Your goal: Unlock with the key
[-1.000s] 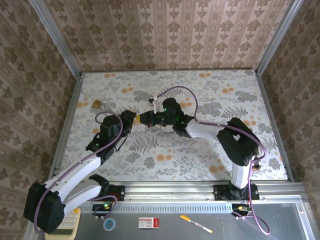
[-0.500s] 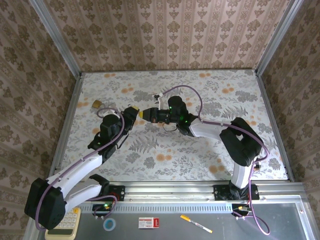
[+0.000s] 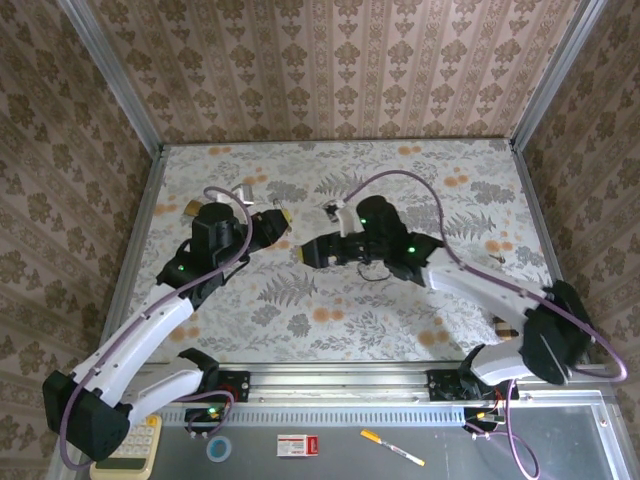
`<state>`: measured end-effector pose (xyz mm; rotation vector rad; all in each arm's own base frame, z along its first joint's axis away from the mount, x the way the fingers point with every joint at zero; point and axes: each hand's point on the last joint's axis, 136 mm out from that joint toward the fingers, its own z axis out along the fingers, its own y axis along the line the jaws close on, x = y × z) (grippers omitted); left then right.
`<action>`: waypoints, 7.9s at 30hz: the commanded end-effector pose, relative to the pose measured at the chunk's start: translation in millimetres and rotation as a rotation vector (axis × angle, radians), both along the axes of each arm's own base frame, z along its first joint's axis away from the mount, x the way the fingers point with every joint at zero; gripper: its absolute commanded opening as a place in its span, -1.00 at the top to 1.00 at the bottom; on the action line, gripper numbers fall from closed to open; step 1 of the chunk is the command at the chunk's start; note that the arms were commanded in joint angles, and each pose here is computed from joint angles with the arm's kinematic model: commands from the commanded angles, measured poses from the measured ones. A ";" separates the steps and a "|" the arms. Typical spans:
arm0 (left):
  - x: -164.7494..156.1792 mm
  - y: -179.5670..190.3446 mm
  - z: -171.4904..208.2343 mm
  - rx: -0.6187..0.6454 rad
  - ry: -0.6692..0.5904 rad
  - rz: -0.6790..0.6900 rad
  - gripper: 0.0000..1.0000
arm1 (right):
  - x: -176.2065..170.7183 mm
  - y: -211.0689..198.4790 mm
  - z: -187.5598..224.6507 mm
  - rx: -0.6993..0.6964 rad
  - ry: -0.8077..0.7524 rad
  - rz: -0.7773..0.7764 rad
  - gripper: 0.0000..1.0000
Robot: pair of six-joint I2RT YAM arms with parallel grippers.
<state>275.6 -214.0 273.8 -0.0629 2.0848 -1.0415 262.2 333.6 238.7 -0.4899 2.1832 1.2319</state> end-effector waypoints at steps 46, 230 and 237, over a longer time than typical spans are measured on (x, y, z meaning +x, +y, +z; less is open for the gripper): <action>-58.0 -91.2 -48.7 0.848 -0.538 -0.421 1.00 | 19.9 -61.8 -24.9 -0.169 0.203 -0.213 0.56; -27.2 -188.5 -62.7 -0.219 0.107 -0.245 -0.16 | 12.2 -148.0 -37.7 -0.384 0.156 -0.407 1.00; -22.5 -187.0 -71.4 -0.196 0.121 -0.217 -0.02 | 5.5 -140.1 -40.7 -0.394 0.157 -0.370 1.00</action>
